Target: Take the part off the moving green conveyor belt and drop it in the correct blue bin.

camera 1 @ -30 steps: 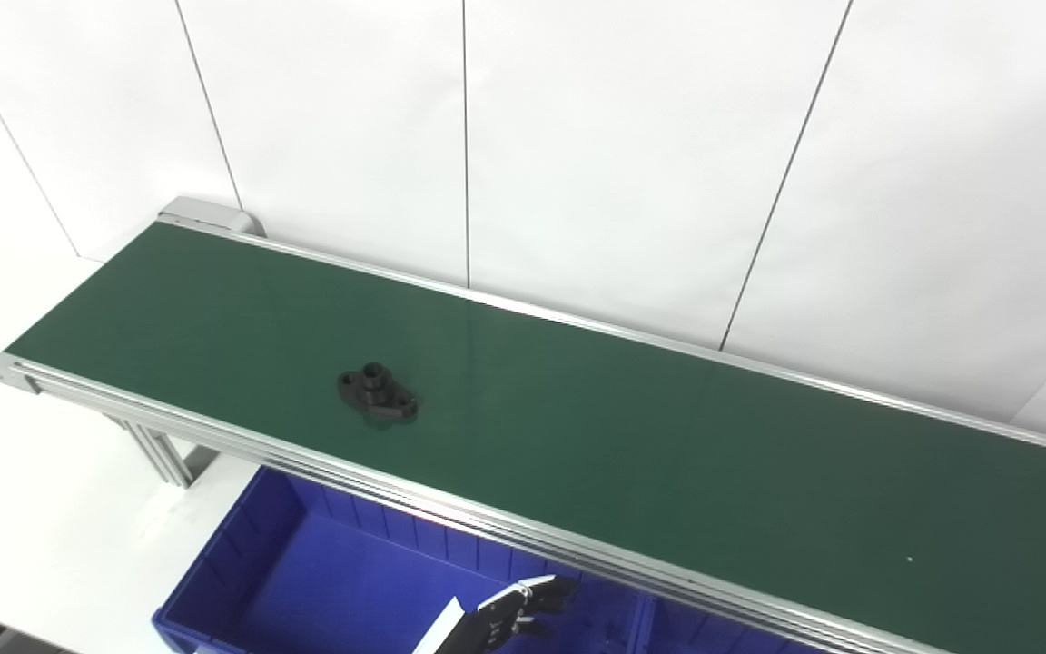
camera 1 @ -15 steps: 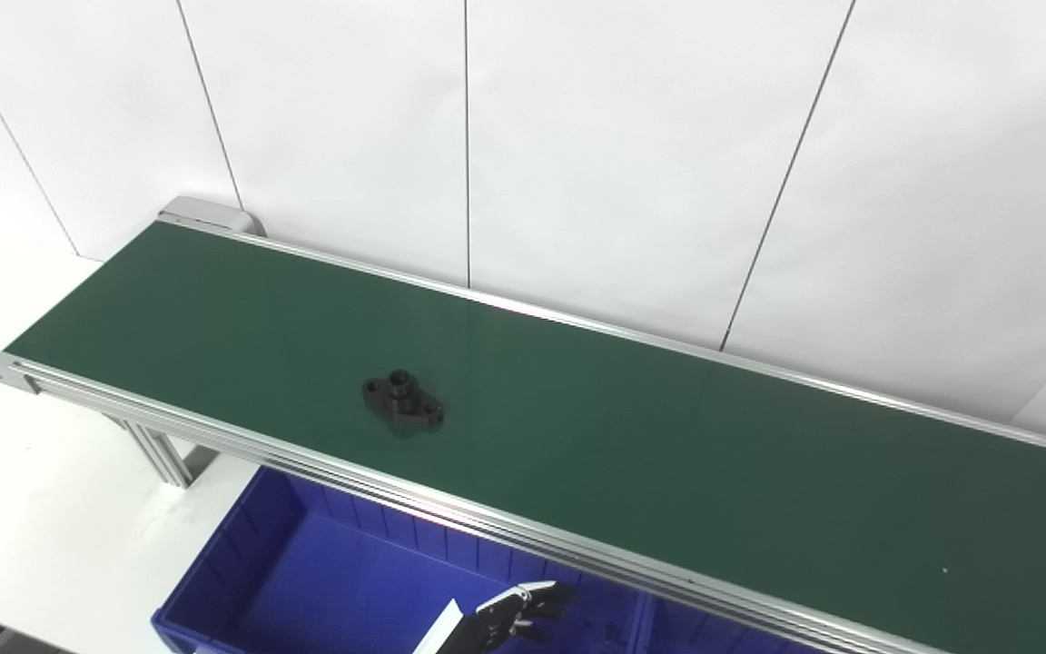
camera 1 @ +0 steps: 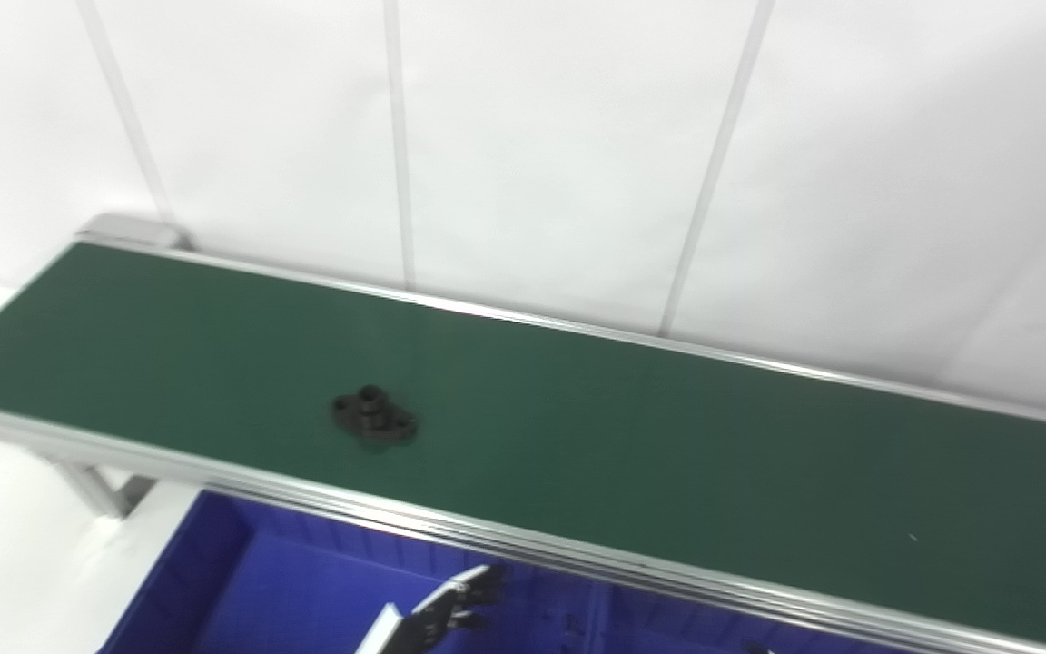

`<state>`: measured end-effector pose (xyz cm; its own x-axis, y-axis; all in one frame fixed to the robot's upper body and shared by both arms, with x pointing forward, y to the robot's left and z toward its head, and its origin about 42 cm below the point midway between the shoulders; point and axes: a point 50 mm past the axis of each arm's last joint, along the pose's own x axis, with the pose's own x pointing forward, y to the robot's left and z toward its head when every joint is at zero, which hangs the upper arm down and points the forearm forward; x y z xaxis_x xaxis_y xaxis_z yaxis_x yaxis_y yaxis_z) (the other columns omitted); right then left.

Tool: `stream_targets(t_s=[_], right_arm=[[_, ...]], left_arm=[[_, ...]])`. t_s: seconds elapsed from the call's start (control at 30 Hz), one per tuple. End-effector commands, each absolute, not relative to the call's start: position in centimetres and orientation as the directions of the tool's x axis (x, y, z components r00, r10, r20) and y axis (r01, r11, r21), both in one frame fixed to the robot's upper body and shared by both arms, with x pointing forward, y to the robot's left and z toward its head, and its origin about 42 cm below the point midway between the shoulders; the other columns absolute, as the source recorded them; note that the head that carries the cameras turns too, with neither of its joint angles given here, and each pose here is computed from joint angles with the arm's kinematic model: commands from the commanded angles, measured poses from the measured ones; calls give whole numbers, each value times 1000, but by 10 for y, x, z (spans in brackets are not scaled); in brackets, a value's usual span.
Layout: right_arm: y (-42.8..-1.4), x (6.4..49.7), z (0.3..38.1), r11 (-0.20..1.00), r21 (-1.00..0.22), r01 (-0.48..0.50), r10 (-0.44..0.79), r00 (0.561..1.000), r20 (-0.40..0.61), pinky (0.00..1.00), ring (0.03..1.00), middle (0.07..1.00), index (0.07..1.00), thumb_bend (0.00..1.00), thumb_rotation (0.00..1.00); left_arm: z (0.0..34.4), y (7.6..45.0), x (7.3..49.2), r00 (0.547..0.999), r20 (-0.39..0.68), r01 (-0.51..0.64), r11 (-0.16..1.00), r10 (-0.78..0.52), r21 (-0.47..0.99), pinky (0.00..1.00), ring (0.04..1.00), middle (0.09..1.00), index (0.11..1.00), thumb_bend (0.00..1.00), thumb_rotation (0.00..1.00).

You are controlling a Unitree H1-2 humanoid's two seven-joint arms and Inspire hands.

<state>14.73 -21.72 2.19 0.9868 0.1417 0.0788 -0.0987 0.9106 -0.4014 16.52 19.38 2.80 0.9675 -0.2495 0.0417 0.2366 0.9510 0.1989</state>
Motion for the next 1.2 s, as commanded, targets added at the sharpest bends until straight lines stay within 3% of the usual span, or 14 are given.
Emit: stream_targets(t_s=[0.0,0.13,0.27,0.47,0.63,0.9,1.17], right_arm=[[-216,148,34,926,-372,-68,134,979,156,742,798,818,875,847,384],[-215,149,38,935,-351,-58,122,979,164,754,810,829,877,872,378],[-213,153,57,948,-317,4,76,968,241,765,808,820,871,866,381],[-211,170,102,959,-277,56,61,915,398,814,821,834,887,822,384],[-215,197,149,931,-356,80,105,875,473,838,841,856,905,773,386],[-215,247,200,884,-463,60,191,859,476,778,800,835,881,778,390],[-195,290,219,830,-557,-15,271,885,379,741,806,842,870,805,375]], left_arm=[[39,191,172,962,117,219,955,-246,201,742,834,873,865,922,322],[41,190,174,962,124,218,956,-244,194,757,846,886,876,916,333],[44,190,176,957,136,229,954,-258,195,791,866,897,890,895,354],[49,193,185,945,155,248,942,-287,228,809,871,908,904,854,419],[52,195,193,939,170,248,932,-298,262,809,879,905,903,843,482],[59,202,198,925,182,281,922,-335,267,827,887,899,901,846,491],[67,211,197,910,186,325,916,-371,237,836,879,892,904,848,490]])
